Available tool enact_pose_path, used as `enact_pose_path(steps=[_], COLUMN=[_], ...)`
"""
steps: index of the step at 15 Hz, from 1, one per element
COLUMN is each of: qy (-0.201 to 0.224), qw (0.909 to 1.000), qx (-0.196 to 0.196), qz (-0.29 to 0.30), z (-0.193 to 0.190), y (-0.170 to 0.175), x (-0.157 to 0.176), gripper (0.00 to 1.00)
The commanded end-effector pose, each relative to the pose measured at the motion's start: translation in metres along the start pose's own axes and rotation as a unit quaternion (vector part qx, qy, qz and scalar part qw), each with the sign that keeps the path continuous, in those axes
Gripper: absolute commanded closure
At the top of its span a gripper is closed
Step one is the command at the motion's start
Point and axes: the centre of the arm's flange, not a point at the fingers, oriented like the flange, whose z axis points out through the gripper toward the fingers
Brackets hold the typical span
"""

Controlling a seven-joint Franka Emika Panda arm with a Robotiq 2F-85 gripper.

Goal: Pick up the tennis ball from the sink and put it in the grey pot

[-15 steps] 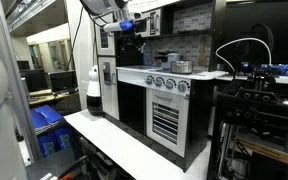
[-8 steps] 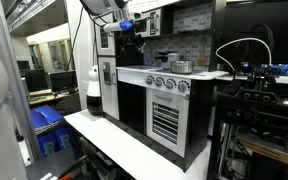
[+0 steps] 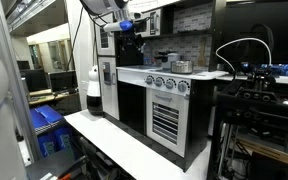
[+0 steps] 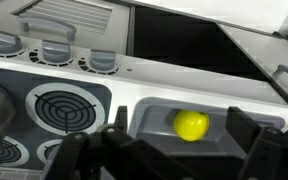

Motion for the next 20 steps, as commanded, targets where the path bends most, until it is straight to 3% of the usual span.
enact_pose_path(steps=[1,6,11,20], qy=[0.0,-0.001,0.01,0.035], qw=[1.0,1.0,0.9999,0.9991], qx=[0.0,0.001,0.004,0.011], qz=[0.0,-0.004,-0.009,-0.019], z=[0.0,0.001,0.021,0.068], y=[0.0,0.004,0.007,-0.036], x=[0.0,0.0,0.021,0.056], gripper=[0.0,0.0,0.0,0.0])
